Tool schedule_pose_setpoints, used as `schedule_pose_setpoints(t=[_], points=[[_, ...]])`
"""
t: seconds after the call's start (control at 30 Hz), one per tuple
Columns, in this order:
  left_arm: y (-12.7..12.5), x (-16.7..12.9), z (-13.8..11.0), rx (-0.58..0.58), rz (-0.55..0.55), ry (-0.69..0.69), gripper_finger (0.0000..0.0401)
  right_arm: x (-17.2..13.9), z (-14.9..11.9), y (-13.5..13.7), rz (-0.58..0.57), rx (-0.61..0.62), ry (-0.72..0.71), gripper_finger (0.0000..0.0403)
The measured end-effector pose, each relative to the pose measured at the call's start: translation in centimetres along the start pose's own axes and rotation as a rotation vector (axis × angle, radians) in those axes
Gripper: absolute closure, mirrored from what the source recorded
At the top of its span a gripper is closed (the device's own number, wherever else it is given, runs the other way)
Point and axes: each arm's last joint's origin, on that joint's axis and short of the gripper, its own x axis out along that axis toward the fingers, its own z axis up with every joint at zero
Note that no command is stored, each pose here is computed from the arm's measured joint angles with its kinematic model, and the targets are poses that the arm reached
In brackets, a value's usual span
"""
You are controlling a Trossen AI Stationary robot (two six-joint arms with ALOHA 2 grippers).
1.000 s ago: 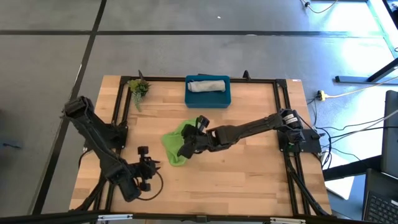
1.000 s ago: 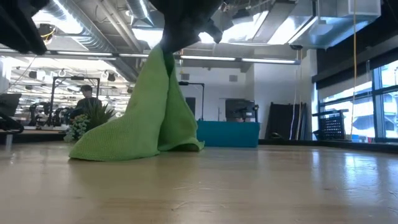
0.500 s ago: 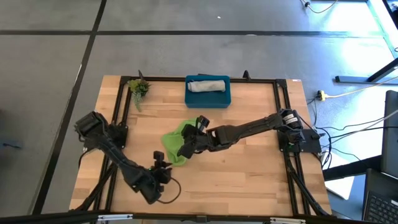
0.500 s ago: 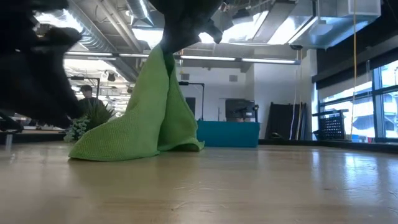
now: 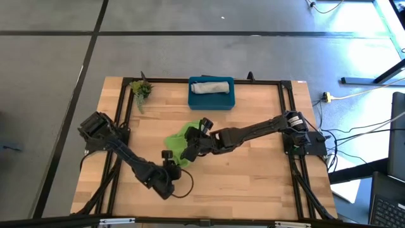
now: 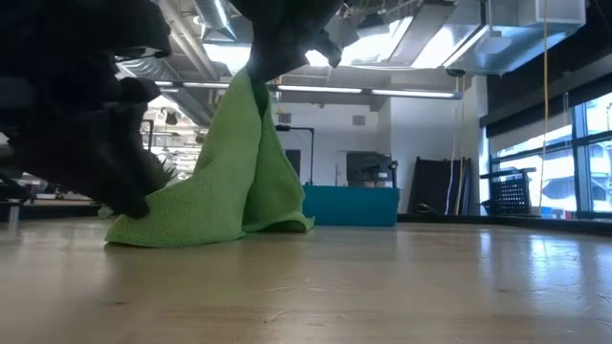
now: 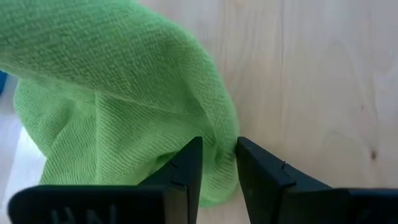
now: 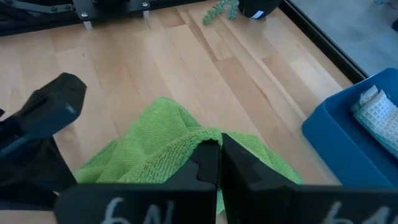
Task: Roll microfiber towels into tight, uniform cylinder then place into a basket
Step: Roll the green microfiber cloth
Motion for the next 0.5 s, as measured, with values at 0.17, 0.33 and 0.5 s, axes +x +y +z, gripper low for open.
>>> schedule_pose_setpoints(t=[0.17, 0.33, 0.5], points=[[0.4, 0.5, 0.4, -0.029, 0.002, 0.000, 0.0317, 0.0, 0.0, 0.0, 0.000, -0.002, 0.001, 0.0398], [0.7, 0.7, 0.5, -0.034, -0.007, 0.016, 0.0370, 0.0, -0.1, 0.0, 0.000, -0.029, 0.009, 0.0398], [1.1, 0.3, 0.7, -0.013, 0.024, -0.007, 0.0397, 0.0, -0.3, 0.0, 0.006, -0.040, 0.028, 0.0398]])
